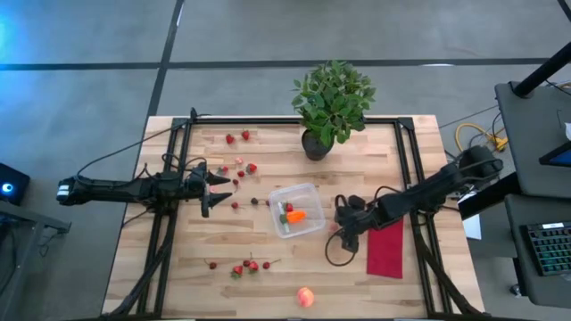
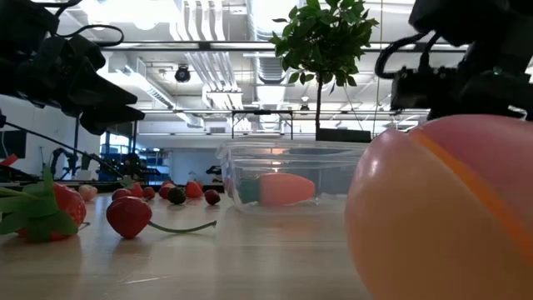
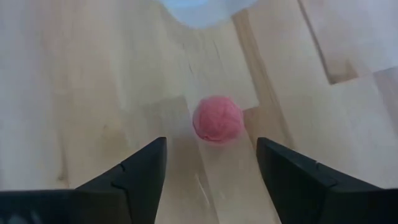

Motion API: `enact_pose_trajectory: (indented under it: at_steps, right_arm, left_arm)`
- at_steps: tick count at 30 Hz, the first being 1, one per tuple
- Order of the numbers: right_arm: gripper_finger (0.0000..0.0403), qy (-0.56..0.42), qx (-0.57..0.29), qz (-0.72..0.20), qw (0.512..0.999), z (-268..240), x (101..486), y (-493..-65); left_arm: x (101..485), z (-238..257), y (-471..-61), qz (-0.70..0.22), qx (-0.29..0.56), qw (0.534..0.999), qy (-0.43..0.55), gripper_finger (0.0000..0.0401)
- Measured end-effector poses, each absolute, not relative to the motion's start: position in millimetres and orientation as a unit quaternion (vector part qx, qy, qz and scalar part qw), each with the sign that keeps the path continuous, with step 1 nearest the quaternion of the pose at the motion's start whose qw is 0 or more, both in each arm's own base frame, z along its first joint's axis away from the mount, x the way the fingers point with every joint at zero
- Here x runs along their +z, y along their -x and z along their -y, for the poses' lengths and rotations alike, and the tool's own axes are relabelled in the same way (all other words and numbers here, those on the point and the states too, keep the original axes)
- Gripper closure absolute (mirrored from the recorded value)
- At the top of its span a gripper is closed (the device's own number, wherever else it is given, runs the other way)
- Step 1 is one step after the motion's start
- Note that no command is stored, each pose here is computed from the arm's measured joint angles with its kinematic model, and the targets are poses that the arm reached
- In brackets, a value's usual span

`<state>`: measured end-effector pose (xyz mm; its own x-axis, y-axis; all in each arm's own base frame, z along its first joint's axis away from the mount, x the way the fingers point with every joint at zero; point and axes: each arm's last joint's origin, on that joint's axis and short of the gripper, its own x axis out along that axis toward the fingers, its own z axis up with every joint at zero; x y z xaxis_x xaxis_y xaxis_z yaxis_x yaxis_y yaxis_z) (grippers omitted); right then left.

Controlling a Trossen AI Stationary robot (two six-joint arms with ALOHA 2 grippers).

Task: Pick and placing Produce into tupperware
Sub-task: Put the pink peach into the transparent bin

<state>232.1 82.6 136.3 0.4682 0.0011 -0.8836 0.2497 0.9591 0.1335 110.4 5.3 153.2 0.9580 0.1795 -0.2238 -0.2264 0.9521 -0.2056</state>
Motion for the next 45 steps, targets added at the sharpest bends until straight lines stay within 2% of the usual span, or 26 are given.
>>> enact_pose_trajectory:
  at_steps: [9, 22, 39, 45]
  right_arm:
    - [0.0167, -0.102, -0.071, -0.527, 0.841, -86, 127, -242]
    - [0.0191, -0.085, -0.095, -0.509, 0.851, -87, 132, -249]
    - [0.0271, -0.08, -0.102, -0.515, 0.847, -86, 131, -248]
    - [0.0296, -0.103, -0.08, -0.503, 0.854, -90, 156, -254]
  left_arm:
    - [153, -5, -110, -0.101, 0.103, 0.983, 0.115, 0.0163]
    - [153, -5, -110, -0.101, 0.103, 0.983, 0.115, 0.0163]
    - [153, -5, -110, -0.101, 0.104, 0.983, 0.115, 0.0163]
    - [153, -5, -110, -0.101, 0.103, 0.983, 0.115, 0.0163]
